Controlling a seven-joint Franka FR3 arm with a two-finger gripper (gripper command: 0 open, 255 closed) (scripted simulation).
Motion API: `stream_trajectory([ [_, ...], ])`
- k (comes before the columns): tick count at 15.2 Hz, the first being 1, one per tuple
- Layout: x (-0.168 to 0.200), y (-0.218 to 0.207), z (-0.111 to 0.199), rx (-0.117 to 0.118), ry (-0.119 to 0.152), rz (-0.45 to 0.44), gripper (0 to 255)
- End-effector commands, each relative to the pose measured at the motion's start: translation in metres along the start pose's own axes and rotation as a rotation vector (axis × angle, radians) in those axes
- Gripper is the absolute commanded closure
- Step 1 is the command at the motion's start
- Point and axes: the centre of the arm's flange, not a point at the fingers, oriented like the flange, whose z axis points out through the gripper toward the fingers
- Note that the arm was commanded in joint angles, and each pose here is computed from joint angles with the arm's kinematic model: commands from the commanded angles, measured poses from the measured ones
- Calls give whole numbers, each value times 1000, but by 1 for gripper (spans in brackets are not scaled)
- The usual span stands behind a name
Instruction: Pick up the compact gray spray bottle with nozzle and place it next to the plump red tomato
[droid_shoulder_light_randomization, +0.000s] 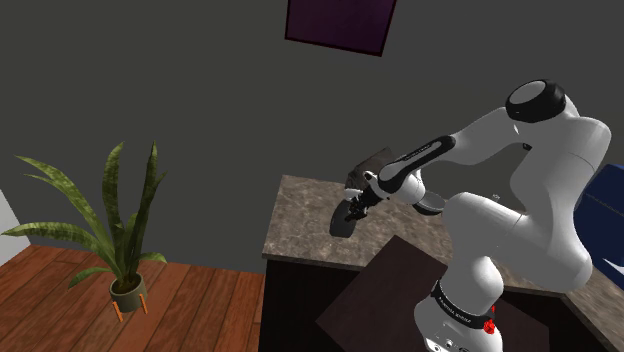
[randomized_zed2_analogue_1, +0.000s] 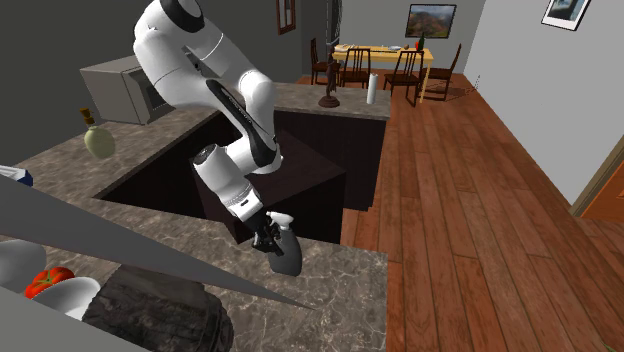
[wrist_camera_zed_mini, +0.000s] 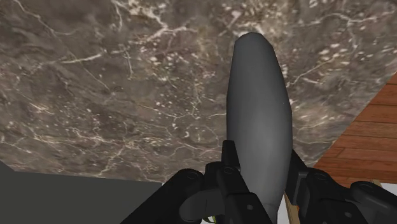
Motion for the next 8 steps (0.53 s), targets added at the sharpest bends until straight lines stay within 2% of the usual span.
stream_trajectory([
  [1,3,0,-4,1,0,0,255],
  [8,22,0,-36,1,0,0,255],
])
